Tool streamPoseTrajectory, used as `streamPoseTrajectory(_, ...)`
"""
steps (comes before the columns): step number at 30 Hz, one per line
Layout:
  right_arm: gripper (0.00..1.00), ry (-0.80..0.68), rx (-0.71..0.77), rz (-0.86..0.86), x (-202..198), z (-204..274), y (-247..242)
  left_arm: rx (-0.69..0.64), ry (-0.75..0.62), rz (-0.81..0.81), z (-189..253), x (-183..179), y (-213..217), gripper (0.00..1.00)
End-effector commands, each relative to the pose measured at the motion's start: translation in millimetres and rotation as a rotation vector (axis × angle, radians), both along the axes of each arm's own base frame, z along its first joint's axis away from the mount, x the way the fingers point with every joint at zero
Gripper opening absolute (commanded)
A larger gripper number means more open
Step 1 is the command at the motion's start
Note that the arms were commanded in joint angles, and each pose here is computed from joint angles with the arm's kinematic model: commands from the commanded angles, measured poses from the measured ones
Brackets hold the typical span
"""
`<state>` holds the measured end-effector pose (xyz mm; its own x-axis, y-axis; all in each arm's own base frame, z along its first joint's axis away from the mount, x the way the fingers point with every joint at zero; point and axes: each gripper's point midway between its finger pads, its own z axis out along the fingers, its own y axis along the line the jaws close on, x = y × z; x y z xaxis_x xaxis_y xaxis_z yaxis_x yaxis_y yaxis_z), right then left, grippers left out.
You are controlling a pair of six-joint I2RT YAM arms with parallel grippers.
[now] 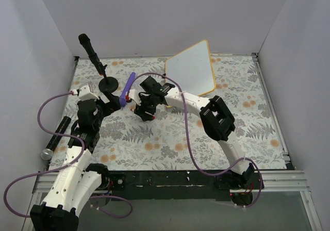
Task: Write a sentence on the whiteboard
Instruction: Pick up the whiteboard marker from the center of the board.
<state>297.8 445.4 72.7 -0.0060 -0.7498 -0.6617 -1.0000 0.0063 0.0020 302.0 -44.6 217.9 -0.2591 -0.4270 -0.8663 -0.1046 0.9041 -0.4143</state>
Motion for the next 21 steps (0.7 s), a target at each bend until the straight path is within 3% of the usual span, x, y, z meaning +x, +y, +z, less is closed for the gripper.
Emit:
streamPoseTrajectory(1, 0.70, -0.030, -0.018, -0.081, 19.5, 0.9, 12.0, 0.022, -0.046, 0.144, 14.5, -3.8, 28.3, 0.98)
streamPoseTrajectory(9, 0.62, -0.032, -0.118, -0.125, 25.9, -40.2, -0.9, 0.005, -0.066, 0.127, 19.0, -5.1, 25.3, 0.98)
streamPoseTrajectory(15, 0.45, -0.050, -0.180, -0.150, 25.6, -56.0, -10.1, -0.006, -0.076, 0.103, 21.5, -6.1, 20.8, 0.98)
streamPoseTrajectory(21, 0.21, -0.050, -0.233, -0.156, 16.5, -68.0, -28.4, -0.031, -0.081, 0.027, 22.4, -5.8, 6.4, 0.98)
